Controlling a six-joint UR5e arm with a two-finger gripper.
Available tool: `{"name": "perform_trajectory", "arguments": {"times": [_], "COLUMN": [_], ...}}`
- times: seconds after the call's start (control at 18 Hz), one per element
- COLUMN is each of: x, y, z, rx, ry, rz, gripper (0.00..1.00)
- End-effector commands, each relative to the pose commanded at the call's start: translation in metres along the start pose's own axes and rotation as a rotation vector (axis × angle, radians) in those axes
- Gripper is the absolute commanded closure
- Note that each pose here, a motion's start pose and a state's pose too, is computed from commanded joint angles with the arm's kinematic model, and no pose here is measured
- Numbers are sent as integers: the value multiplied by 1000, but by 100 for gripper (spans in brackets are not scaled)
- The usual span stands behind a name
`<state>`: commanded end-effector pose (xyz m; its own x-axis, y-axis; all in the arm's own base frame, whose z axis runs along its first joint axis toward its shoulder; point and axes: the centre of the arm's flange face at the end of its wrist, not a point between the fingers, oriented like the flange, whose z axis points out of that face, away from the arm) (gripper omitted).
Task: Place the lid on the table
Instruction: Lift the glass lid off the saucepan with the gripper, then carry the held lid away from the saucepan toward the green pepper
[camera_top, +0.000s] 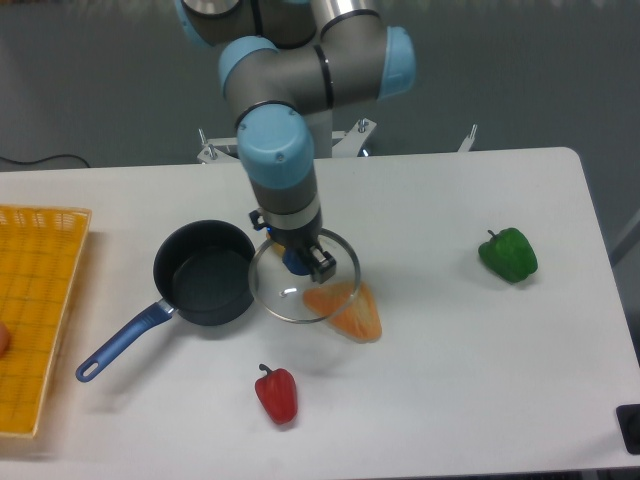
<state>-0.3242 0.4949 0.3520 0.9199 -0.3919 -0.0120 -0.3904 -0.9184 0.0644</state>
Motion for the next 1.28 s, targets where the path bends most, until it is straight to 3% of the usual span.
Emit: {"name": "perform_trajectory", "arguments": {"times": [0.28, 0.89, 1.28], "x": [-15, -76, -113], "y": [15, 94, 134], "z": [11, 38, 87], "rx": [-10, -15, -15], "ry": [7, 24, 47], "rz": [-6, 54, 55], "gripper": [42, 42, 42]}}
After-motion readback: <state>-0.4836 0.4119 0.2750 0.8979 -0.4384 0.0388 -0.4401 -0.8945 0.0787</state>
